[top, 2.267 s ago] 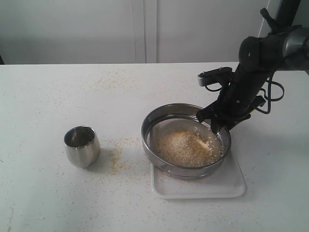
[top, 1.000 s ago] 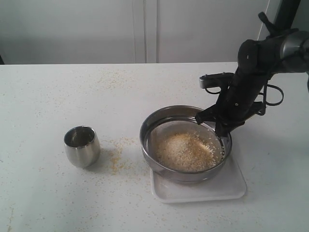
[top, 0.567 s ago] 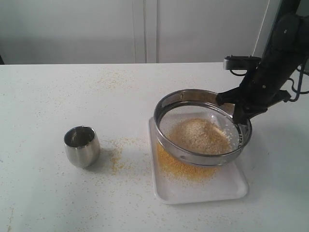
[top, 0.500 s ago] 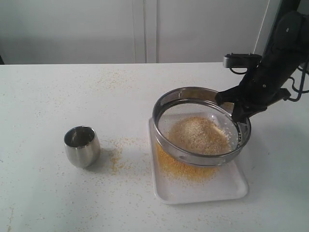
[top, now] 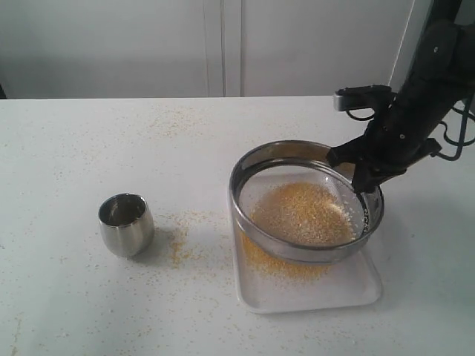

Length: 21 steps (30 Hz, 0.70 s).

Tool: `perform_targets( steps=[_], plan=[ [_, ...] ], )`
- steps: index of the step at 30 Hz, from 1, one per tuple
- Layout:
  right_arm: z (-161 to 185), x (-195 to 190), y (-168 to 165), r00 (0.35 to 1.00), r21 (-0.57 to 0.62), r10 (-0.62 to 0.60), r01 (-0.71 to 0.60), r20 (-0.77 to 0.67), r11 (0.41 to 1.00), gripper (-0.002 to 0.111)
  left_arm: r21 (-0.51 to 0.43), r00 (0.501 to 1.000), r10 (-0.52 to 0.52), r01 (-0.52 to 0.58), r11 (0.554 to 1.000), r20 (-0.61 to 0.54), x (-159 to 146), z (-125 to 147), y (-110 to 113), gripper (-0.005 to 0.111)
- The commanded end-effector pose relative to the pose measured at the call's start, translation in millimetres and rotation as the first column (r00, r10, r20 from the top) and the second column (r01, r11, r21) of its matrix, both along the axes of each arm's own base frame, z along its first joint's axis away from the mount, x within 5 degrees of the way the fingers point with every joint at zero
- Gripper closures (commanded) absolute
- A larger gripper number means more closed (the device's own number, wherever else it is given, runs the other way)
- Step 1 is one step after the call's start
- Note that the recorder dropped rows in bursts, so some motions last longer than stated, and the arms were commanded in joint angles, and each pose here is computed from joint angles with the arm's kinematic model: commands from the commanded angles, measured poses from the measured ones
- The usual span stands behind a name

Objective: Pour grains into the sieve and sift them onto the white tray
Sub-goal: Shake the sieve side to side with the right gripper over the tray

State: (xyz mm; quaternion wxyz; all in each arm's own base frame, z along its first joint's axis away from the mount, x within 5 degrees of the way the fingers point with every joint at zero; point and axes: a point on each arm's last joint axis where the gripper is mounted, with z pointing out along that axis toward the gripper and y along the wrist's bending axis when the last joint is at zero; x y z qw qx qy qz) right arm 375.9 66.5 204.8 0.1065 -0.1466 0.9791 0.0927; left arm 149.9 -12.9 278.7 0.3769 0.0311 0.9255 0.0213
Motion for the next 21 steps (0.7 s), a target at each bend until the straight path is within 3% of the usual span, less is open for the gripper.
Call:
perform_targets(
  steps=[1, 3, 4, 8, 12, 14, 16, 17, 19, 20, 21],
  plan=[
    [9, 4, -3, 0.989, 0.068, -0.144, 0.141, 0.034, 0.988, 0.108, -0.007, 1.0, 0.007, -0.008, 1.0, -0.003, -2, -1, 1, 0.107],
    [8, -3, 4, 0.997, 0.017, 0.072, -0.072, 0.014, 0.997, 0.108, -0.007, 1.0, 0.007, -0.008, 1.0, -0.003, -2, -1, 1, 0.107],
    [7, -4, 2, 0.996, -0.001, 0.094, -0.094, 0.008, 0.996, 0.108, -0.007, 1.0, 0.007, -0.008, 1.0, -0.003, -2, -1, 1, 0.107],
    [8, 3, -10, 0.98, 0.034, -0.201, 0.2, 0.006, 0.979, 0.108, -0.007, 1.0, 0.007, -0.008, 1.0, -0.003, -2, -1, 1, 0.107],
    [7, -4, 0, 0.993, -0.023, 0.116, -0.116, 0.008, 0.993, 0.108, -0.007, 1.0, 0.007, -0.008, 1.0, -0.003, -2, -1, 1, 0.107],
    [7, 1, -8, 0.999, -0.047, -0.017, 0.019, 0.036, 0.999, 0.108, -0.007, 1.0, 0.007, -0.008, 1.0, -0.003, -2, -1, 1, 0.107],
    [8, 5, -12, 0.965, 0.015, -0.26, 0.26, 0.032, 0.966, 0.108, -0.007, 1.0, 0.007, -0.008, 1.0, -0.003, -2, -1, 1, 0.107],
    [7, 4, -6, 0.973, 0.042, -0.229, 0.228, 0.028, 0.973, 0.108, -0.007, 1.0, 0.007, -0.008, 1.0, -0.003, -2, -1, 1, 0.107],
    [6, -3, 7, 0.999, 0.01, 0.043, -0.043, 0.033, 0.999, 0.108, -0.007, 1.0, 0.007, -0.008, 1.0, -0.003, -2, -1, 1, 0.107],
    [5, -4, 7, 0.993, -0.022, 0.111, -0.11, 0.036, 0.994, 0.108, -0.007, 1.0, 0.007, -0.008, 1.0, -0.003, -2, -1, 1, 0.107],
    [5, -3, 4, 0.994, -0.054, 0.098, -0.096, 0.039, 0.994, 0.108, -0.007, 1.0, 0.007, -0.008, 1.0, -0.003, -2, -1, 1, 0.107]
  ],
)
